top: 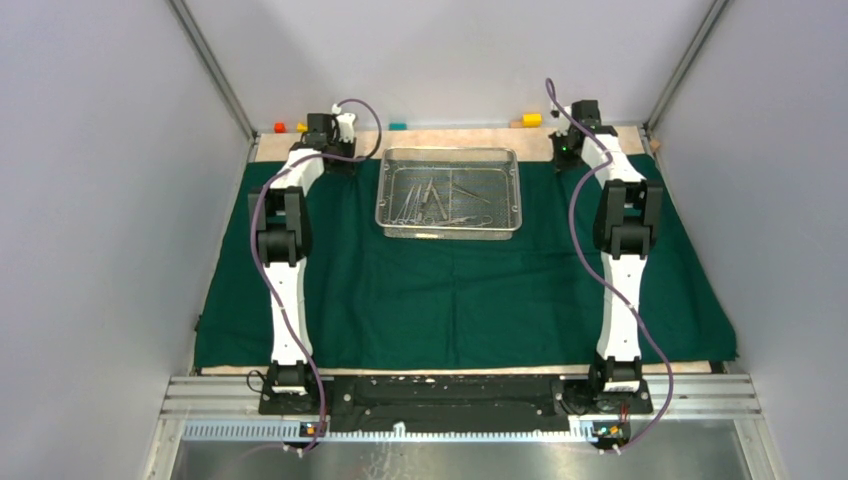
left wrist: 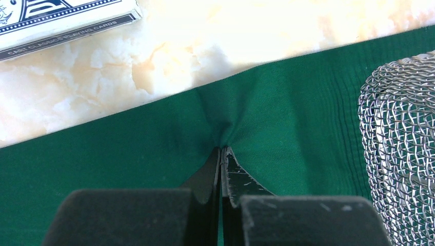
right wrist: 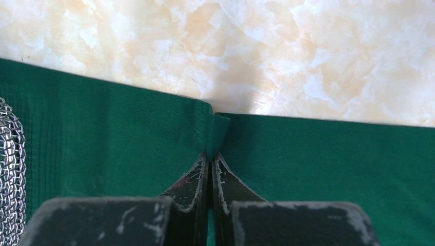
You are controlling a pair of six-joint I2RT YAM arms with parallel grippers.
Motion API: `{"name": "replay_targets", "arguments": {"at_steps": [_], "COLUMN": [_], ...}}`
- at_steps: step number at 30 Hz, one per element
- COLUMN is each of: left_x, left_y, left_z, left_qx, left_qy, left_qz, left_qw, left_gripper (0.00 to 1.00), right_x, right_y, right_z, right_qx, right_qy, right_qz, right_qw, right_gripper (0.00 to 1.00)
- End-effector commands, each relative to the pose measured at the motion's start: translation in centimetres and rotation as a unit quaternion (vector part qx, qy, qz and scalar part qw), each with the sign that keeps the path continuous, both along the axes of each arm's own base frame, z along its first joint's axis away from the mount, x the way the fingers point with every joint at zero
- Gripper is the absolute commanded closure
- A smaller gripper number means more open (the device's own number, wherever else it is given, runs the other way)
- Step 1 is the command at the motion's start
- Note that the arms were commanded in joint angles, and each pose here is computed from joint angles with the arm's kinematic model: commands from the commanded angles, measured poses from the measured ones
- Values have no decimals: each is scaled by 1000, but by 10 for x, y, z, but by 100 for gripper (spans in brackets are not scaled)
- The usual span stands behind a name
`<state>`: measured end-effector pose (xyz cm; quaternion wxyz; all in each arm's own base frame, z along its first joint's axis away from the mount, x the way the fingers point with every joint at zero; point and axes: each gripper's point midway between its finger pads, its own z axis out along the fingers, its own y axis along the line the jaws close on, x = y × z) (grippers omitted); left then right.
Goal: Open and lay out the surgical kit
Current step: Smooth out the surgical kit at the center of the board.
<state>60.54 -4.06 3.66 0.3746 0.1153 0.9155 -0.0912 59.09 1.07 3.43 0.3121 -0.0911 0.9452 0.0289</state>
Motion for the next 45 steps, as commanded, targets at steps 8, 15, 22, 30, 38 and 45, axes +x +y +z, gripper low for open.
{"name": "replay_targets", "arguments": {"at_steps": [8, 15, 22, 30, 38, 45], "left_x": [17, 16, 10, 11, 19, 1], "left_y": [91, 88, 85, 88, 102, 116], "left_z": [-9, -12, -10, 2, 51, 54], "left_qx": [91, 89, 80, 90, 112, 119], "left_qy": [-16, -11, -10, -20, -70, -69], "left_qz": [86, 79, 75, 76, 97, 102], "left_qw": [992, 993, 994, 993, 986, 985], "left_gripper": [100, 100, 100, 61, 12, 1], "right_x": [-4, -4, -2, 0, -12, -27], "right_y": [-19, -22, -24, -29, -68, -107], "right_z": [0, 2, 1, 14, 53, 59], "right_qx": [-30, -38, -46, -56, -36, -8], "right_qy": [0, -3, -4, -12, -43, -54], "right_qz": [-26, -29, -28, -25, -45, -62], "right_qw": [999, 999, 999, 998, 997, 997], "right_gripper": [100, 100, 100, 74, 38, 37]}}
